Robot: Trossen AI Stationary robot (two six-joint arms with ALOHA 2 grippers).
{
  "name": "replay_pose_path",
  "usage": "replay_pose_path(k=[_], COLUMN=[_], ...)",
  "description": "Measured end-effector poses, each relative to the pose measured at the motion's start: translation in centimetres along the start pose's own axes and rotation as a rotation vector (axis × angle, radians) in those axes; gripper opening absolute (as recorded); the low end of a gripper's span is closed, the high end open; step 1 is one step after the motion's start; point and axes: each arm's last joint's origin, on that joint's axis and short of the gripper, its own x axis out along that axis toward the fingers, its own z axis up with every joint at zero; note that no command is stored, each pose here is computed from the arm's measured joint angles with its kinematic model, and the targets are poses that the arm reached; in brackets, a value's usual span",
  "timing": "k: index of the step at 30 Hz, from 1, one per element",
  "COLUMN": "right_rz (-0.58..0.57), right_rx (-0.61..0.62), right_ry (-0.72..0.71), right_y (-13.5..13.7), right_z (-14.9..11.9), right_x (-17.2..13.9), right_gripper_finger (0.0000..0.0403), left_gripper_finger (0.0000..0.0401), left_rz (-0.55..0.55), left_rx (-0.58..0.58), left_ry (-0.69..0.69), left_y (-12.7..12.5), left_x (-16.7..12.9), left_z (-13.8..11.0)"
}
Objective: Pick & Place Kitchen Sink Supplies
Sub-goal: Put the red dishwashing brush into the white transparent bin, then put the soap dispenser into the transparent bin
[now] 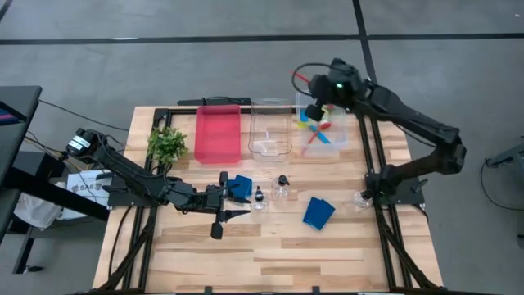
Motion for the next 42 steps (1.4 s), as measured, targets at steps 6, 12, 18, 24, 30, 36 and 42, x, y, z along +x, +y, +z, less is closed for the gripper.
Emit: replay_pose_path(k=[6,12,18,24,30,36,42], right_rz=[0.011,0.026,0.048,0.054,0.044,0.027,0.028], right_rx=[0.137,0.178,0.196,0.198,0.162,0.165,0.181], right_ry=[0.267,0.390,0.485,0.565,0.531,0.413,0.254], right_y=[-0.2,0.4,1.3,1.6,1.1,0.0,-0.5], right_z=[-3.4,-4.9,-5.7,-6.5,-6.0,-4.9,-4.0], right_x=[5.1,7.8,9.0,9.0,7.2,3.2,-1.9], right_gripper_finger=[0.0030,0.0018,0.0065,0.0104,0.0124,0.0122,0.0118], left_gripper_finger=[0.0116,0.0116,0.0116,0.0116,0.0116,0.0116,0.0116], left_rz=[0.000,0.000,0.000,0.001,0.000,0.000,0.000], left_rx=[0.000,0.000,0.000,0.000,0.000,0.000,0.000], left_ry=[0.001,0.000,0.001,0.001,0.001,0.001,0.001], left_y=[0.0,0.0,0.0,0.0,0.0,0.0,0.0], left_x=[0.0,0.0,0.0,0.0,0.0,0.0,0.0], left_z=[0.0,0.0,0.0,0.0,0.0,0.0,0.0])
